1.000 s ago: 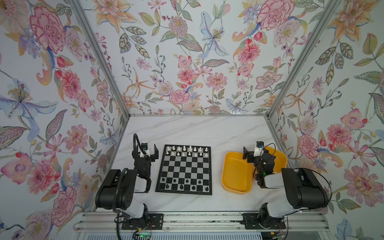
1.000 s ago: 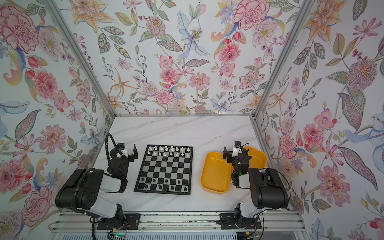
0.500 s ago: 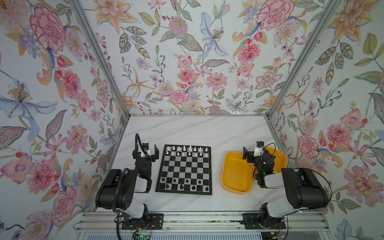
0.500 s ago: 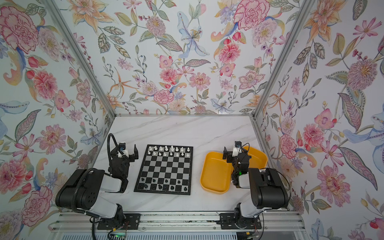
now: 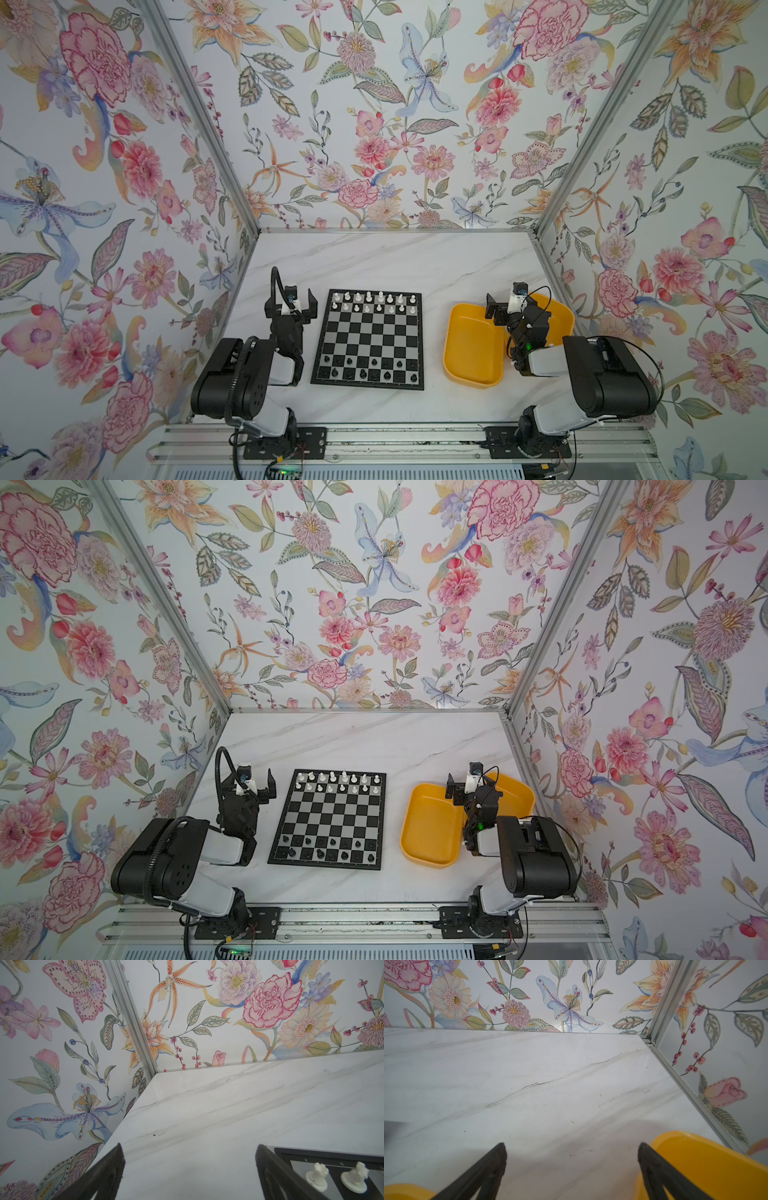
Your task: Set up the chess pieces on the board
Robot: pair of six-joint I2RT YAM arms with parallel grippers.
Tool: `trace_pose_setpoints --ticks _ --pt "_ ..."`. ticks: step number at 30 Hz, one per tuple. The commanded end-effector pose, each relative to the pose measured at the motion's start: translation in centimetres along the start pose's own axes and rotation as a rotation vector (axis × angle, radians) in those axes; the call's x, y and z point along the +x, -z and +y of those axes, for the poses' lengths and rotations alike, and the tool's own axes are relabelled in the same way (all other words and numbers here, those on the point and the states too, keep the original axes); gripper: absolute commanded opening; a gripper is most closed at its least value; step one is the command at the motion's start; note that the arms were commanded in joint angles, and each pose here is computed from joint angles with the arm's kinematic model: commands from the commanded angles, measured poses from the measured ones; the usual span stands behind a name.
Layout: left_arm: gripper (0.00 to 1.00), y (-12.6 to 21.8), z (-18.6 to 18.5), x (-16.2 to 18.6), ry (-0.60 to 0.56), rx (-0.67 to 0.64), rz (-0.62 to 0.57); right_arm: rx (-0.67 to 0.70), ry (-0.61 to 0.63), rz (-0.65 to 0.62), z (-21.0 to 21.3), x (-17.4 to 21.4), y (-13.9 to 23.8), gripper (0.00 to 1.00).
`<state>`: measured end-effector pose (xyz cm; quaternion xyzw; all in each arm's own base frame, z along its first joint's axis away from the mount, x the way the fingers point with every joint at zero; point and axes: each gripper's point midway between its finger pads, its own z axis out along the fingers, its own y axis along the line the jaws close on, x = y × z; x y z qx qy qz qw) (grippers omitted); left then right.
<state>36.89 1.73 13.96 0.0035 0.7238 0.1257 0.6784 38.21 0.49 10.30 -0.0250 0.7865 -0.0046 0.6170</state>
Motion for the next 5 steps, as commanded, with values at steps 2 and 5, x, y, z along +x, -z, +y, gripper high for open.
trace_pose_setpoints --ticks 2,5 --pt "0.99 -0.31 0.10 -0.53 -0.008 -0.015 -0.014 -0.007 -0.014 -0.001 -0.03 -0.41 -0.47 0.99" --pt "0.99 -0.32 0.12 -0.56 -0.008 -0.016 -0.015 -0.004 -0.013 -0.001 -0.04 -0.36 -0.43 0.99"
